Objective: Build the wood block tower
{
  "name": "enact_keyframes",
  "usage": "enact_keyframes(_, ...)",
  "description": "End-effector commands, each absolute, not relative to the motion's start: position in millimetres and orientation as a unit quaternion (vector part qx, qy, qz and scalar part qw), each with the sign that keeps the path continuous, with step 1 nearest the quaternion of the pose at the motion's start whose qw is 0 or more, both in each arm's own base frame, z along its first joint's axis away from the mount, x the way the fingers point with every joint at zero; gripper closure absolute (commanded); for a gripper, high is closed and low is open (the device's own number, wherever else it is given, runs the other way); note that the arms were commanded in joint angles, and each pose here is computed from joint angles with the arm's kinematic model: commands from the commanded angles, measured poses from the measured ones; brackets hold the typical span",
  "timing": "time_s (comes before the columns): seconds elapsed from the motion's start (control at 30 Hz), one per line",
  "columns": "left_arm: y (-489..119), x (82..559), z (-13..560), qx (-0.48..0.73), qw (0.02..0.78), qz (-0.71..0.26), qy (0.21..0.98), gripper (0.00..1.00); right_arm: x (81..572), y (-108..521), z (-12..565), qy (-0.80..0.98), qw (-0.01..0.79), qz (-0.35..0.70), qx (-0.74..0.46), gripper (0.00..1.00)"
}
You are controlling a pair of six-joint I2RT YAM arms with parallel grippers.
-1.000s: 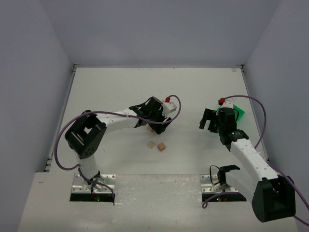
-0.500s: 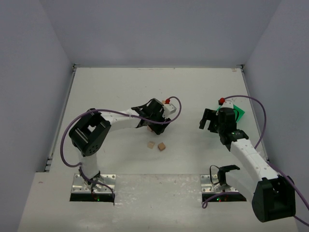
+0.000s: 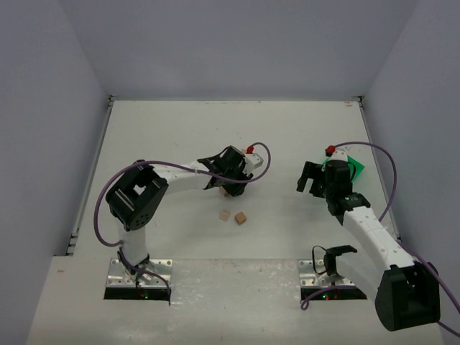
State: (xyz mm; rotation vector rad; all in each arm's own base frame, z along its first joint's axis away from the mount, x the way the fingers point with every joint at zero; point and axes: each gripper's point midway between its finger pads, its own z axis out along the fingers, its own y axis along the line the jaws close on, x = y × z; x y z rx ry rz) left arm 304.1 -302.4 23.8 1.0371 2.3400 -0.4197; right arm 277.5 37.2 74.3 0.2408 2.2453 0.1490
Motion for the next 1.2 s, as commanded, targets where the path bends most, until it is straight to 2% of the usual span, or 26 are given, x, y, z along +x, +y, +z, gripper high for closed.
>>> enact_keyframes(0.0, -327.1, 325.6, 65.6, 0.368, 0.330, -0.177, 0.851, 0.86, 286.1, 33.1, 90.8, 0.883, 0.454, 0.055, 0.108, 0.01)
enact_keyframes(0.07, -330.5, 335.4, 79.5, 0.351, 0.349, -0.175, 0.851, 0.89, 285.9, 32.8, 92.0, 0.882, 0.456, 0.055, 0.108, 0.01)
enact_keyframes(0.1, -331.3, 343.6, 89.8, 0.337, 0.365, -0.168, 0.852, 0.93, 285.6, 32.6, 92.4, 0.881, 0.457, 0.054, 0.107, 0.01)
enact_keyframes(0.2, -332.3, 378.1, 135.0, 0.278, 0.431, -0.138, 0.847, 1.00, 284.8, 31.5, 94.3, 0.880, 0.461, 0.052, 0.106, 0.01)
enact_keyframes(0.27, -339.1, 395.3, 165.9, 0.243, 0.463, -0.141, 0.841, 1.00, 285.0, 29.8, 96.1, 0.876, 0.468, 0.050, 0.108, 0.01)
enact_keyframes(0.33, -355.7, 419.9, 233.9, 0.213, 0.506, -0.156, 0.821, 1.00, 285.0, 29.7, 96.2, 0.873, 0.472, 0.051, 0.111, 0.01)
enact_keyframes(0.37, -362.3, 428.7, 236.8, 0.210, 0.505, -0.155, 0.822, 1.00, 285.0, 31.0, 96.0, 0.873, 0.473, 0.054, 0.107, 0.01)
enact_keyframes(0.47, -361.3, 449.5, 295.2, 0.149, 0.540, -0.158, 0.813, 1.00, 285.6, 29.0, 91.1, 0.874, 0.471, 0.048, 0.108, 0.01)
enact_keyframes(0.57, -349.8, 434.1, 320.3, 0.080, 0.554, -0.206, 0.803, 1.00, 287.4, 33.5, 89.2, 0.879, 0.462, 0.057, 0.103, 0.01)
enact_keyframes(0.63, -340.2, 415.6, 302.6, 0.082, 0.549, -0.223, 0.802, 1.00, 286.4, 36.1, 87.1, 0.884, 0.452, 0.063, 0.103, 0.01)
enact_keyframes(0.7, -313.6, 407.7, 272.4, 0.053, 0.540, -0.185, 0.820, 1.00, 284.7, 38.7, 85.7, 0.887, 0.445, 0.069, 0.103, 0.01)
enact_keyframes(0.8, -236.4, 388.6, 233.8, -0.034, 0.508, -0.074, 0.858, 1.00, 282.7, 49.0, 85.2, 0.885, 0.444, 0.099, 0.098, 0.01)
enact_keyframes(0.9, -176.9, 359.3, 195.2, -0.099, 0.464, -0.057, 0.878, 1.00, 282.0, 57.1, 90.2, 0.878, 0.453, 0.124, 0.093, 0.01)
enact_keyframes(0.97, -140.4, 339.5, 148.0, -0.129, 0.422, -0.051, 0.896, 1.00, 283.1, 62.9, 93.6, 0.872, 0.461, 0.141, 0.086, 0.01)
enact_keyframes(1.1, -103.7, 328.9, 130.6, -0.153, 0.426, -0.005, 0.892, 1.00, 283.4, 73.5, 94.0, 0.871, 0.456, 0.167, 0.073, 0.01)
enact_keyframes(1.17, -111.2, 331.4, 124.3, -0.112, 0.428, -0.017, 0.897, 1.00, 283.7, 76.8, 92.3, 0.871, 0.453, 0.176, 0.074, 0.01)
